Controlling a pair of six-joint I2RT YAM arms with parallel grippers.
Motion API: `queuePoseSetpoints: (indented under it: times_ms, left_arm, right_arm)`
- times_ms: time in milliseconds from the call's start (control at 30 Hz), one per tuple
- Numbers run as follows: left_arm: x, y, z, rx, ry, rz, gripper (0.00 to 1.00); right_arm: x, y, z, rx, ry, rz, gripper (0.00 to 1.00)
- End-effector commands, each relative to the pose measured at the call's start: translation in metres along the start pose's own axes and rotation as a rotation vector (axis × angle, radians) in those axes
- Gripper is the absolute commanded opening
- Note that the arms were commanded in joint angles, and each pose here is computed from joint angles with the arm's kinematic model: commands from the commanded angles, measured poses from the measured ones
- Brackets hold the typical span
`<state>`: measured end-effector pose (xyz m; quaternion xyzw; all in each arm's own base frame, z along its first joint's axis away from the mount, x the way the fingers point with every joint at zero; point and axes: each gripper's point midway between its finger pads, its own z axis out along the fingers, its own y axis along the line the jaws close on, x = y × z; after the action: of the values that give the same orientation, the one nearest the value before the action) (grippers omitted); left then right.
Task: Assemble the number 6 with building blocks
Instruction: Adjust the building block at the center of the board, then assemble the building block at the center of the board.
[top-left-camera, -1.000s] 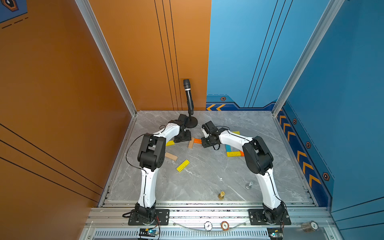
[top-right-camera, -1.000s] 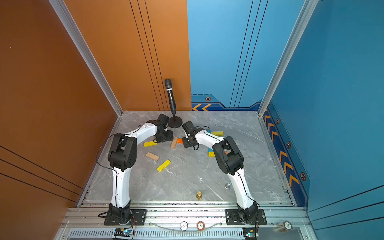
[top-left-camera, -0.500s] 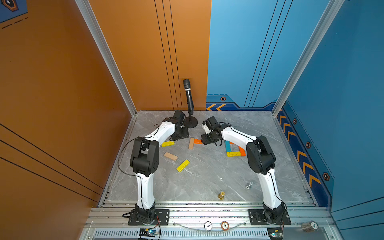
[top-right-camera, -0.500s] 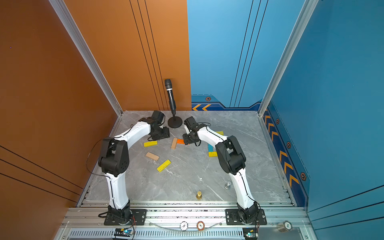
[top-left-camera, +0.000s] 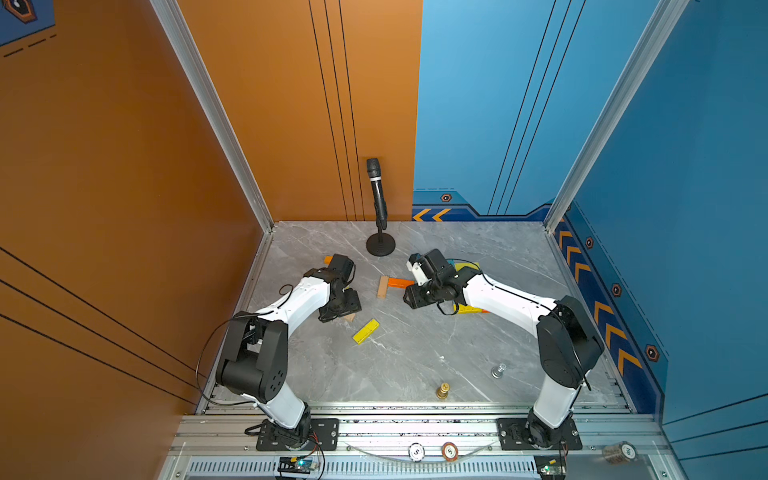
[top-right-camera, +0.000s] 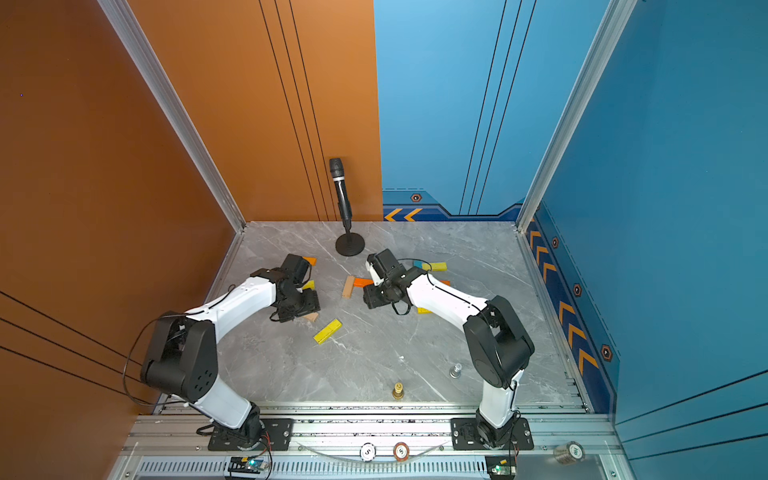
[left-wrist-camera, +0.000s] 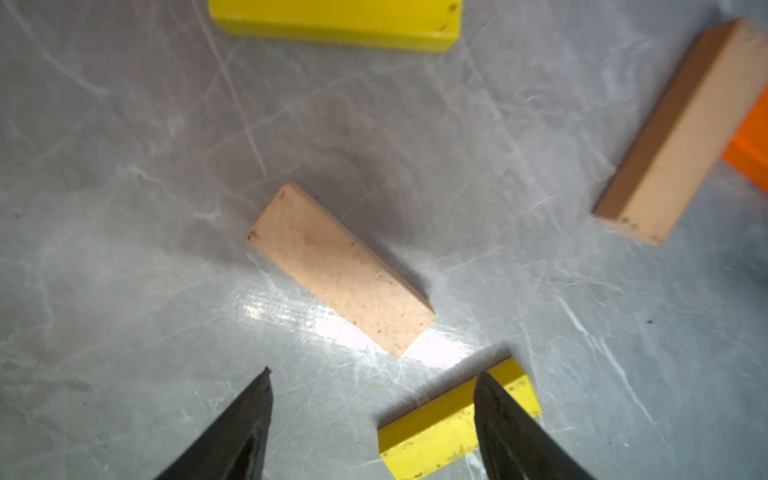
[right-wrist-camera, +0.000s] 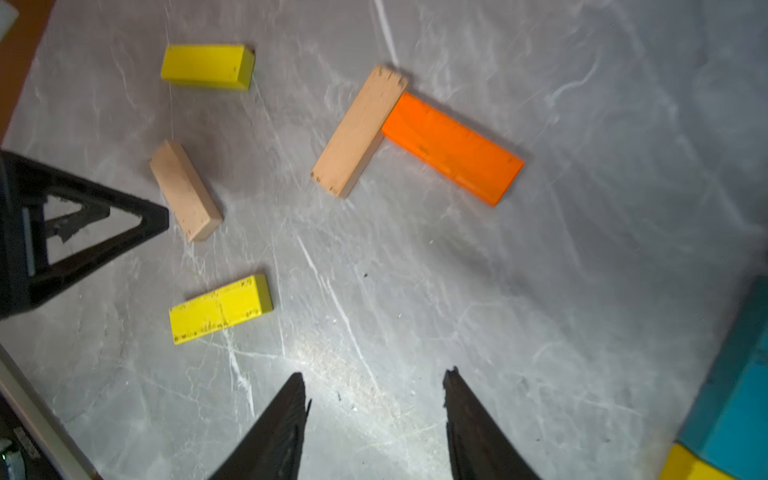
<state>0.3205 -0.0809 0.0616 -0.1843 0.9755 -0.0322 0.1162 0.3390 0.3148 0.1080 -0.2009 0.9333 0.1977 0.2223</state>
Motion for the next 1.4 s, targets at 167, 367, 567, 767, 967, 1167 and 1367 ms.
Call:
queuePoseSetpoints:
  times_ms: [167, 367, 567, 767, 967, 1167, 1367]
  left_arm:
    - [-0.024, 0.003, 0.016, -0.016, -0.104, -0.21, 0.8]
    - [-0.027, 0.008, 0.034, -0.055, -0.096, -0.326, 0.78]
    - [-0.029, 0.01, 0.045, -0.101, -0.106, -0.37, 0.68]
    - [-0.015, -0.013, 0.04, -0.013, 0.033, -0.14, 0.41]
    - [0.025, -0.043, 0.02, 0.114, 0.132, 0.252, 0.31]
    - [0.04, -0.069, 0.018, 0.193, 0.151, 0.427, 0.31]
    - [0.042, -0.092, 0.028, 0.212, 0.166, 0.494, 0.29]
  right_arm:
    - [0.003, 0.018, -0.01, 0.0, -0.038, -0.033, 0.54]
    - [0.006, 0.017, -0.014, 0.009, -0.034, -0.045, 0.54]
    - [0.005, 0.014, -0.02, 0.019, -0.049, -0.047, 0.54]
    - [0.008, 0.004, -0.024, 0.04, -0.057, -0.03, 0.54]
    - [0.011, -0.006, -0.026, 0.036, -0.07, 0.007, 0.53]
    - [0.002, -0.023, -0.029, 0.053, -0.086, 0.042, 0.53]
    - [0.003, -0.024, -0.031, 0.055, -0.096, 0.05, 0.53]
